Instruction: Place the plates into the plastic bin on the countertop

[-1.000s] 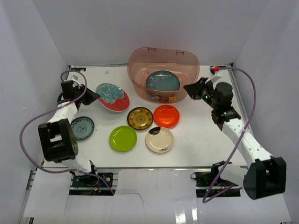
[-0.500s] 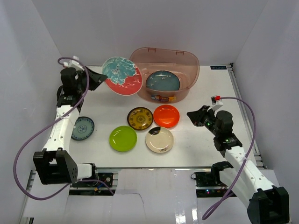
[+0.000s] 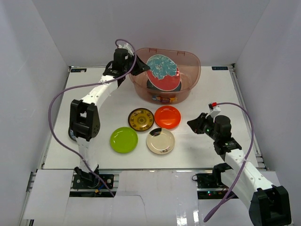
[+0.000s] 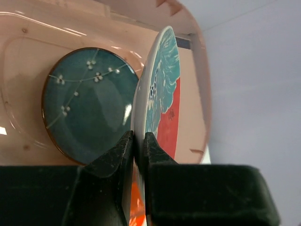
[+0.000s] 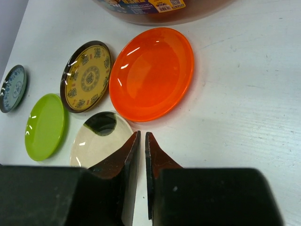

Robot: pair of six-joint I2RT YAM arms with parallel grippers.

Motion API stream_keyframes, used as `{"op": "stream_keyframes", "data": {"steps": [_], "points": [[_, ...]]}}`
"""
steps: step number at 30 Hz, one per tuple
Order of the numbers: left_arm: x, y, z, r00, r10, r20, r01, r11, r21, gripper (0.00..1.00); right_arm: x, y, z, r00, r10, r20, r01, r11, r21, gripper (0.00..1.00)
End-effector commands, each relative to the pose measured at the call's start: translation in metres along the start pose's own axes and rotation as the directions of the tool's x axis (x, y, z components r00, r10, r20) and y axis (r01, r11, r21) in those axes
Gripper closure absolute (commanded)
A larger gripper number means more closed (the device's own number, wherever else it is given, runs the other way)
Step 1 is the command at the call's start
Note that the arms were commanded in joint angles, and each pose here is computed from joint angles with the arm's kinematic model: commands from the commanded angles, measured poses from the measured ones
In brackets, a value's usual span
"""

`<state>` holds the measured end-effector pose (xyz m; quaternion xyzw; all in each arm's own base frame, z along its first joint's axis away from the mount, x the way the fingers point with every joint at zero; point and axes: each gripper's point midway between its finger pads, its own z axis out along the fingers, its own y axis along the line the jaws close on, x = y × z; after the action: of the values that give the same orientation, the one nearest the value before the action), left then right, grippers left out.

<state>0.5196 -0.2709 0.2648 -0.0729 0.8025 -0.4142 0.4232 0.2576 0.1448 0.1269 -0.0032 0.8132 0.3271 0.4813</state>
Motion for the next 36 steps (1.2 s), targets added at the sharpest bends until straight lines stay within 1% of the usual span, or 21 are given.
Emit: {"op": "stream_keyframes", "data": {"steps": [1,2,3,5,10,11,12,13,14,15,16,17,18,19,20,21,23,27,31,33,36], "points": [[-0.056,-0.057,0.0,0.987,0.037,0.156,-0.058,0.99,0.128,1.0,-0.002,0.002,-0.002,0.998,-0.057,0.011,0.057,0.998,-0.013,0.85],[-0.045,-0.041,0.019,0.992,0.028,0.123,-0.041,0.994,0.103,1.0,-0.003,0.002,-0.002,0.998,-0.06,0.01,0.06,0.998,-0.011,0.85],[-0.05,-0.046,0.024,0.991,0.033,0.131,-0.048,0.992,0.116,1.0,-0.005,0.003,-0.002,0.998,-0.067,0.015,0.067,0.998,-0.008,0.84],[-0.038,-0.028,0.045,0.995,0.029,0.101,-0.038,0.995,0.094,1.0,-0.004,0.001,-0.003,0.997,-0.073,0.007,0.073,0.997,-0.001,0.84],[-0.026,-0.011,0.075,0.997,0.028,0.065,-0.034,0.995,0.09,1.0,0.001,0.002,-0.004,0.998,-0.064,-0.005,0.064,0.998,-0.012,0.82],[-0.023,-0.007,0.078,0.998,0.026,0.057,-0.031,0.996,0.087,0.97,0.002,0.002,-0.003,0.998,-0.062,-0.007,0.062,0.998,-0.013,0.82],[-0.017,0.0,0.083,0.999,0.022,0.043,-0.025,0.997,0.078,0.91,0.003,0.001,-0.003,0.998,-0.061,-0.009,0.061,0.998,-0.011,0.8],[-0.014,0.003,0.085,0.999,0.021,0.035,-0.024,0.997,0.075,0.76,0.004,0.002,-0.003,0.998,-0.062,-0.01,0.061,0.998,-0.012,0.78],[-0.011,0.004,0.085,1.0,0.019,0.024,-0.021,0.997,0.075,0.66,0.005,0.001,-0.003,0.998,-0.061,-0.014,0.061,0.998,-0.01,0.75],[-0.011,0.002,0.082,1.0,0.022,0.021,-0.023,0.997,0.076,0.55,0.005,0.001,-0.003,0.998,-0.06,-0.017,0.06,0.998,-0.01,0.64],[-0.011,0.001,0.08,0.999,0.027,0.022,-0.028,0.997,0.077,0.45,0.009,0.001,-0.002,0.998,-0.058,-0.029,0.058,0.998,-0.014,0.57],[-0.009,0.005,0.078,0.999,0.038,0.02,-0.039,0.997,0.064,0.28,0.012,0.0,0.0,0.998,-0.052,-0.046,0.052,0.999,-0.013,0.46],[-0.016,-0.004,0.069,0.998,0.057,0.039,-0.06,0.996,0.071,0.21,0.016,0.002,0.0,0.997,-0.052,-0.063,0.051,0.998,-0.025,0.4],[-0.016,-0.003,0.065,0.997,0.069,0.037,-0.072,0.996,0.06,0.1,0.023,0.001,0.002,0.995,-0.045,-0.091,0.042,0.999,-0.029,0.34],[-0.02,-0.004,0.06,0.993,0.108,0.052,-0.11,0.993,0.047,0.06,0.027,0.001,0.003,0.994,-0.039,-0.105,0.035,0.999,-0.034,0.25],[-0.024,-0.008,0.053,0.989,0.132,0.065,-0.135,0.99,0.043,0.03,0.03,0.003,0.003,0.992,-0.03,-0.119,0.024,0.999,-0.048,0.22],[-0.036,-0.019,0.033,0.979,0.182,0.094,-0.185,0.982,0.027,0.02,0.042,0.005,0.004,0.987,-0.018,-0.159,0.008,0.998,-0.064,0.15],[-0.049,-0.028,0.003,0.938,0.326,0.114,-0.325,0.945,-0.025,0.02,0.065,0.014,0.001,0.974,-0.003,-0.228,-0.024,0.993,-0.114,0.13],[-0.047,-0.026,-0.02,0.913,0.403,0.066,-0.399,0.914,-0.068,0.02,0.095,0.017,-0.002,0.95,0.014,-0.311,-0.06,0.989,-0.137,0.12],[-0.038,-0.019,-0.024,0.912,0.408,0.031,-0.405,0.911,-0.075,0.02,0.108,0.022,-0.004,0.94,0.016,-0.341,-0.072,0.986,-0.153,0.12],[-0.02,-0.004,-0.013,0.925,0.379,-0.023,-0.38,0.922,-0.069,0.02,0.107,0.027,-0.004,0.946,0.019,-0.324,-0.074,0.984,-0.159,0.12]]}}
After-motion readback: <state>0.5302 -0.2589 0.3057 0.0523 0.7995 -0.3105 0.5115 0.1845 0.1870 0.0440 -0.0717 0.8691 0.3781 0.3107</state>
